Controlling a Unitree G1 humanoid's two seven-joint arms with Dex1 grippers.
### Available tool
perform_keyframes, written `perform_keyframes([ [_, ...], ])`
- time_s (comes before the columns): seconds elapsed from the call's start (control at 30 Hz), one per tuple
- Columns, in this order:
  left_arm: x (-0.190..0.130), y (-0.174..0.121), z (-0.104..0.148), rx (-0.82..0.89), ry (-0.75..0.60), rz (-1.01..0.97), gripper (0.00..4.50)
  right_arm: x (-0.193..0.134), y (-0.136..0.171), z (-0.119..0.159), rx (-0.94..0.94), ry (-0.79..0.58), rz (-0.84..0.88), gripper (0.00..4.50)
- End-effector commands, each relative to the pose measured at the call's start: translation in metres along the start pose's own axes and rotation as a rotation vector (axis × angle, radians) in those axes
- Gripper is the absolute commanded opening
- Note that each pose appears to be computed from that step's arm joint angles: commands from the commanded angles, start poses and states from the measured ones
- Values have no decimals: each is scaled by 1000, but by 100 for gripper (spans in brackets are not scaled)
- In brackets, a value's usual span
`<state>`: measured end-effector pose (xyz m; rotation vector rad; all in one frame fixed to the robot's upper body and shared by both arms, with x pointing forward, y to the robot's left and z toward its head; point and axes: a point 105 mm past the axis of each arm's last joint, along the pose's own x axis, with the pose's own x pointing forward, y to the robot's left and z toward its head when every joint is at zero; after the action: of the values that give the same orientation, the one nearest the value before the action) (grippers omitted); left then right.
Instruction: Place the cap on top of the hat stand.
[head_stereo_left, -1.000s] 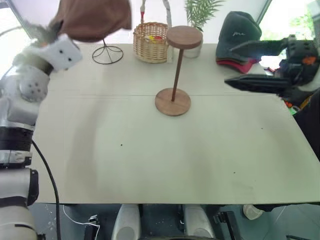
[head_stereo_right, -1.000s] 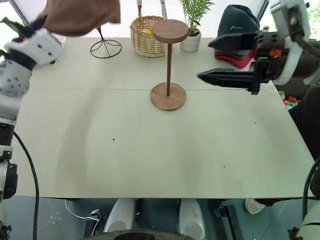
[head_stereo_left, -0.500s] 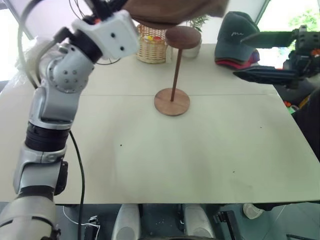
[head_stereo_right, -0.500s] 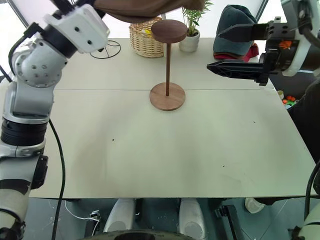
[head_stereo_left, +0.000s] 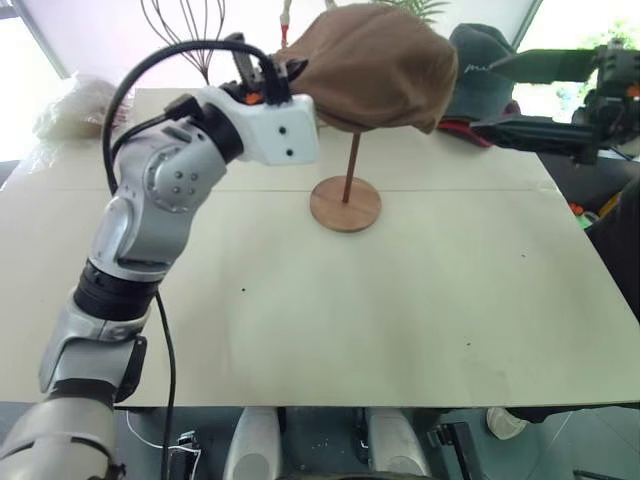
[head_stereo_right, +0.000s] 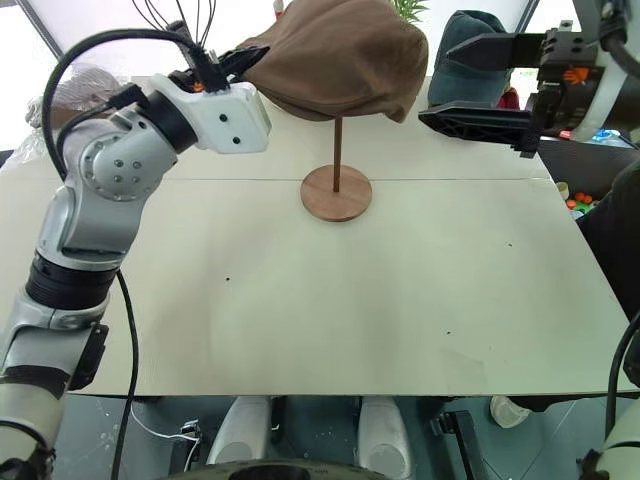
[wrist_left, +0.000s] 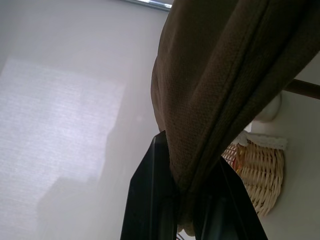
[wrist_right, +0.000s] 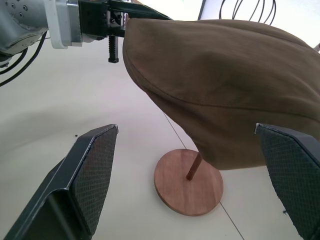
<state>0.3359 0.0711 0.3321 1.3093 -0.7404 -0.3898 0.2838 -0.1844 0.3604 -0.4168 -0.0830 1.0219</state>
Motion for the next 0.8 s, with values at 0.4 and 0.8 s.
perform_keyframes([
  [0.4, -17, 2, -11, -98, 82, 6, 447, -1, -1, 13, -58, -44, -24, 450],
  [0.8, -56, 17, -66, -232, 278, -6, 447, 7, 3, -2, -80, -3, -15, 450],
])
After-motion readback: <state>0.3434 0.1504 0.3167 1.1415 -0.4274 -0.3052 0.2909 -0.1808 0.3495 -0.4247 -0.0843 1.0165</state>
